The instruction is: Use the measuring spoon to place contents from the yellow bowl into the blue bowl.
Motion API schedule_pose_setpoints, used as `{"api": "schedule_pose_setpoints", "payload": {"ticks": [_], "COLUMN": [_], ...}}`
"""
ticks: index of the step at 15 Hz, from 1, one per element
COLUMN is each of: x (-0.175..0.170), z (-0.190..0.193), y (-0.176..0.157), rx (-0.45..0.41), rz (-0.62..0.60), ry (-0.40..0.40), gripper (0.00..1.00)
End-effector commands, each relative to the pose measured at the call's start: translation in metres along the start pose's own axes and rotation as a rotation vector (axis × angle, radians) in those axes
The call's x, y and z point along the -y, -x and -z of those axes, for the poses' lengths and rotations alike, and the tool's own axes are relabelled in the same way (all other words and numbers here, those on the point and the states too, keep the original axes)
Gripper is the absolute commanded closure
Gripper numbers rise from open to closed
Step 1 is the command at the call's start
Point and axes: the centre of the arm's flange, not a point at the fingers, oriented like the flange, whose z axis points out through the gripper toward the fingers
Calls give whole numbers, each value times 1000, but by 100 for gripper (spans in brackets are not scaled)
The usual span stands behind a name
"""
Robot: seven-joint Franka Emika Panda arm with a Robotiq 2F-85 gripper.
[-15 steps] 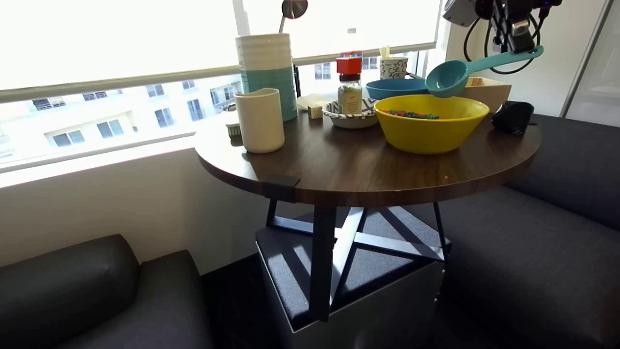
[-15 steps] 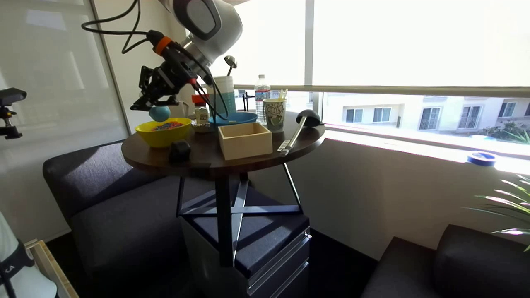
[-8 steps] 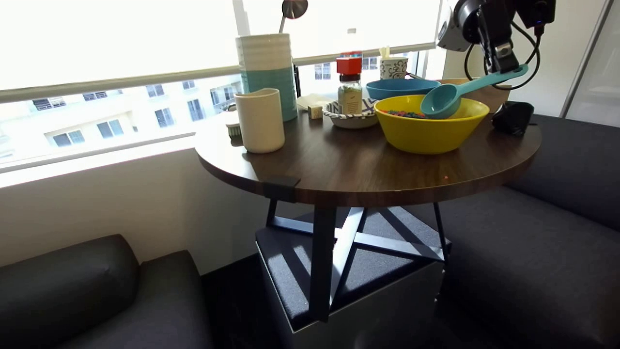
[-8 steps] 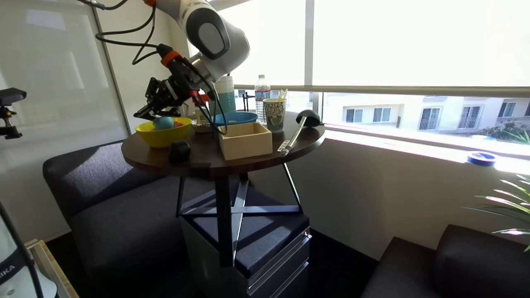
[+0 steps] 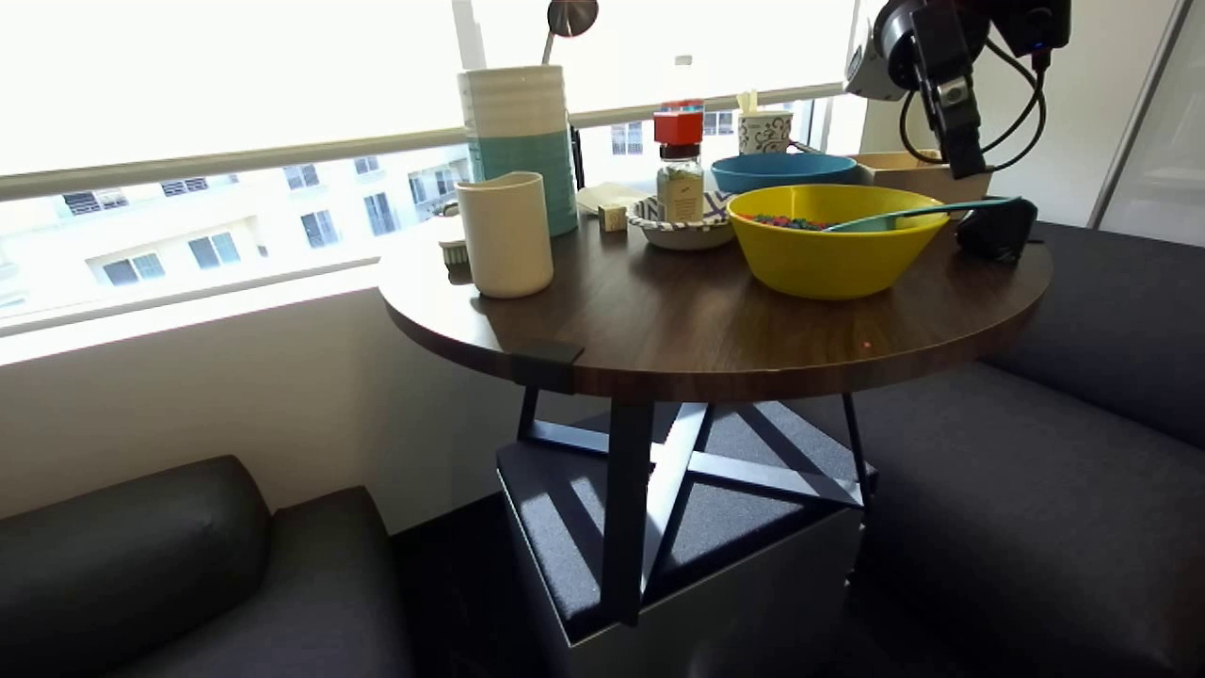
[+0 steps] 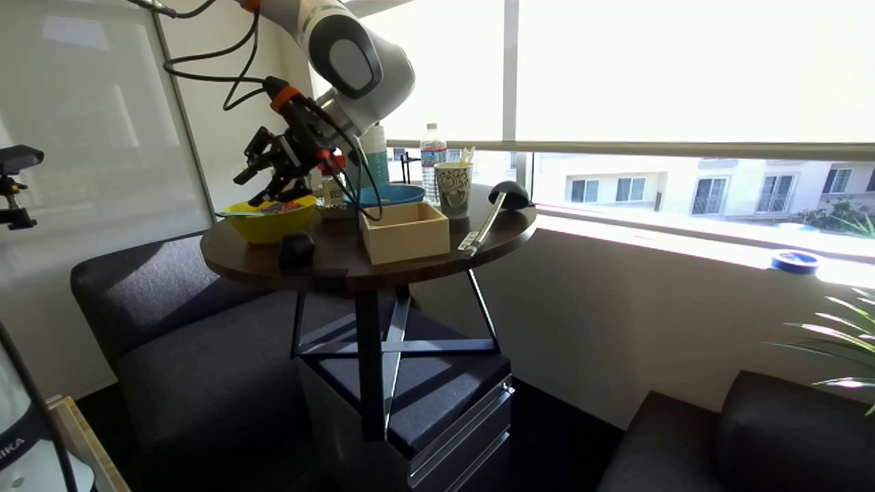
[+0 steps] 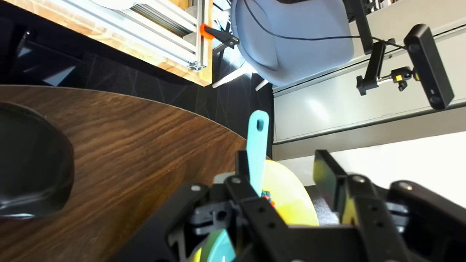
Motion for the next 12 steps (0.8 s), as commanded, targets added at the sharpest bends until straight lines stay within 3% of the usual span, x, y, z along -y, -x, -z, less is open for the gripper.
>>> {"api": "schedule_pose_setpoints", "payload": {"ticks": [1,4,9,12], "x": [13,31,66,78], "z": [16,28,45,49], "y": [8,19,37,45], "rx": [-79,-198,-378,-434], "rz": [-7,25,78,90], "ry": [58,175,352,430], "gripper": [18,1,0,0]}}
